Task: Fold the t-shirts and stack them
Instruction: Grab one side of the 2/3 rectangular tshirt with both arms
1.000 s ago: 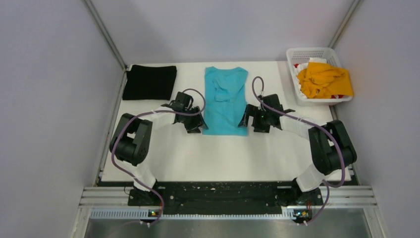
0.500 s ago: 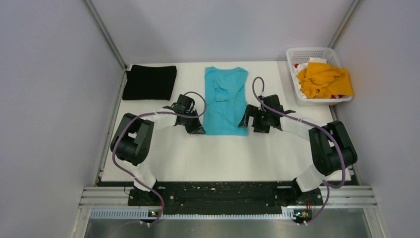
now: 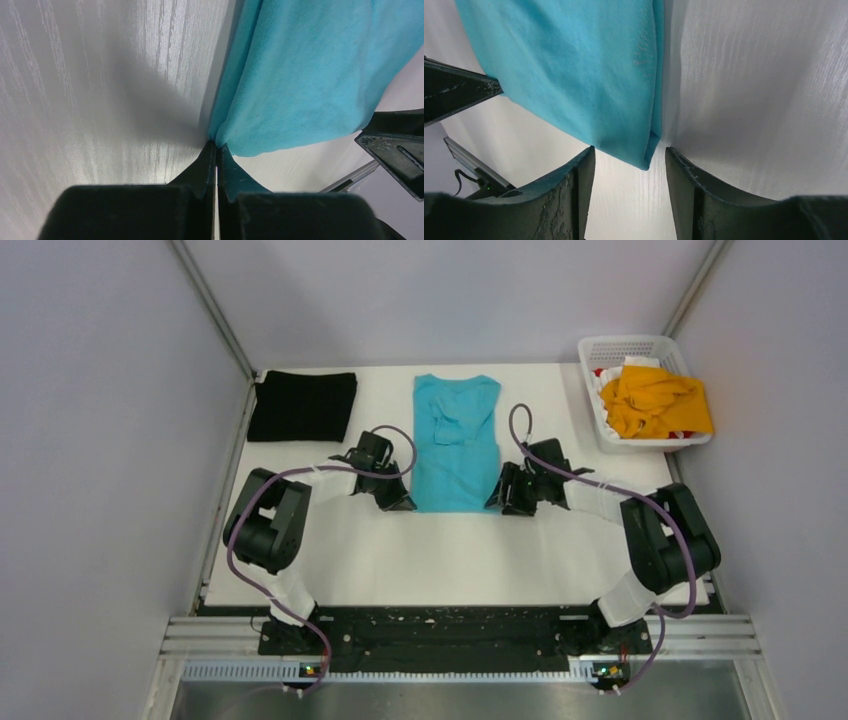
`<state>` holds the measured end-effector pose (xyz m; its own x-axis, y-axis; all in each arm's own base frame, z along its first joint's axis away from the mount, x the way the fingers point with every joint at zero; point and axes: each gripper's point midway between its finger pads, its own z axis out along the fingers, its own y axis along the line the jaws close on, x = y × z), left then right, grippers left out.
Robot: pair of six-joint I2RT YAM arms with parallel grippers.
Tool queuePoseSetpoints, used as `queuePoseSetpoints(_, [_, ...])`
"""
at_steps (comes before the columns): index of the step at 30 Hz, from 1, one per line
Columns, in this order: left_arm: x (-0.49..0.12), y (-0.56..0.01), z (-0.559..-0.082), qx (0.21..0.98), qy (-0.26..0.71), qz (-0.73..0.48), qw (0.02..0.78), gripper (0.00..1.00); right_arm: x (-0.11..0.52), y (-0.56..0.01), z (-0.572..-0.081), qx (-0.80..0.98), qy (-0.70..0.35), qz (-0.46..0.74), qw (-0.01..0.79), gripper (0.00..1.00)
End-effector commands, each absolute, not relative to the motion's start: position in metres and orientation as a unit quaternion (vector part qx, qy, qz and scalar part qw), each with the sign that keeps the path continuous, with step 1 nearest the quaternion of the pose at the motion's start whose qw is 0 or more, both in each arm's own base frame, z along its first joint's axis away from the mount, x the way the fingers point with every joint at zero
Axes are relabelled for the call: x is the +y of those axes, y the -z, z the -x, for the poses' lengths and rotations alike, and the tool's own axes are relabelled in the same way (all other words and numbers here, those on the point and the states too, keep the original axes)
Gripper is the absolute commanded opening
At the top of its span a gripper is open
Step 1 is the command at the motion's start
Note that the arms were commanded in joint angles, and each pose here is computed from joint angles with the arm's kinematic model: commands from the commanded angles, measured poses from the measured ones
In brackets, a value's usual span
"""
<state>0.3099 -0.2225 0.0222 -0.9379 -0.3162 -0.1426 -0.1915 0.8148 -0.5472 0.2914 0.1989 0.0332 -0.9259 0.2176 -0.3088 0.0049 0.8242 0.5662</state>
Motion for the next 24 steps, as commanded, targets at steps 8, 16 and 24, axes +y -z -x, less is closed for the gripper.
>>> queuePoseSetpoints(8, [-0.211,-0.003,-0.296,0.954,0.240,0.146,0.104,0.00,0.199,-0.012,-0.281,0.944,-0.280,-0.066,0.165,0.27])
queuePoseSetpoints(16, [-0.206,-0.009,-0.277,0.955,0.240,0.142,0.101,0.00,0.201,-0.018,-0.271,0.943,-0.291,-0.042,0.154,0.00])
queuePoseSetpoints(24, [-0.198,-0.036,-0.202,0.967,0.206,0.129,0.074,0.00,0.199,-0.058,-0.185,0.940,-0.336,0.040,0.050,0.00])
